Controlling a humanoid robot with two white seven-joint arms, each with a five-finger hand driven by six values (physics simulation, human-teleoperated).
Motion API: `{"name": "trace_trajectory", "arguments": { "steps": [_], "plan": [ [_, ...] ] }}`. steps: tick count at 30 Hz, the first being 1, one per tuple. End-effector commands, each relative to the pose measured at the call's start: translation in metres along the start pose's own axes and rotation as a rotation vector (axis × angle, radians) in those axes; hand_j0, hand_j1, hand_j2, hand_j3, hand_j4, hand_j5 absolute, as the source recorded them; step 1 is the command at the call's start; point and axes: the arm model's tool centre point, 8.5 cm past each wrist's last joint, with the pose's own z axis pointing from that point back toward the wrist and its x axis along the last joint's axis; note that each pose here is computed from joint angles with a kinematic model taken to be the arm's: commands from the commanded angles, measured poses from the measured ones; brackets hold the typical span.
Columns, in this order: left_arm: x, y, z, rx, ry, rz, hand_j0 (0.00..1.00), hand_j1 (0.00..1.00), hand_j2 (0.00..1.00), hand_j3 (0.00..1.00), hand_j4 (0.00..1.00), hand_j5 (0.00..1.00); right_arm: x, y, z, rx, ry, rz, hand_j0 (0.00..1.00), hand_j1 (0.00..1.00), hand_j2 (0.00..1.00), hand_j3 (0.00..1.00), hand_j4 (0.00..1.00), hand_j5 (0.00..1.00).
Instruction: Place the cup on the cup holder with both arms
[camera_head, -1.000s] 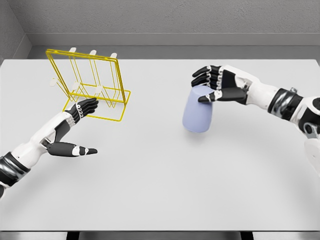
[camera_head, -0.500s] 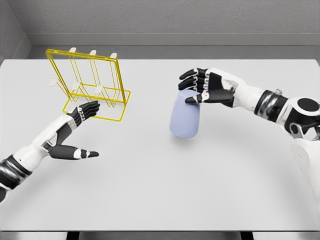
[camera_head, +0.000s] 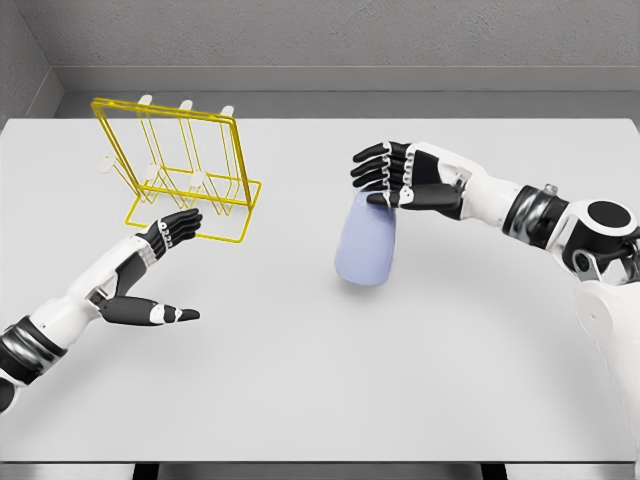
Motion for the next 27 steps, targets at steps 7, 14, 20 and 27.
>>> {"name": "trace_trajectory", "arguments": {
  "steps": [7,14,20,27],
  "plan": [
    [0.001,0.000,-0.001,0.002,-0.003,0.002,1.00,1.00,1.00,1.00,1.00,1.00,0.000,-0.005,0.002,-0.030,0.013,0.044,0.59,0.59,0.59,0.59,0.59,0.59],
    [0.001,0.002,-0.001,0.006,-0.004,0.000,1.00,1.00,1.00,1.00,1.00,1.00,0.001,-0.006,0.002,-0.033,0.016,0.043,0.59,0.59,0.59,0.59,0.59,0.59],
    [0.001,-0.007,-0.012,0.013,-0.032,0.031,1.00,1.00,1.00,1.00,1.00,1.00,-0.001,-0.006,0.002,-0.034,0.021,0.040,0.60,0.60,0.60,0.60,0.60,0.60],
    [-0.003,-0.030,-0.030,0.013,-0.055,0.061,1.00,1.00,1.00,1.00,1.00,1.00,0.004,-0.025,0.023,-0.099,0.068,0.099,1.00,1.00,1.00,1.00,1.00,1.00]
  ]
}}
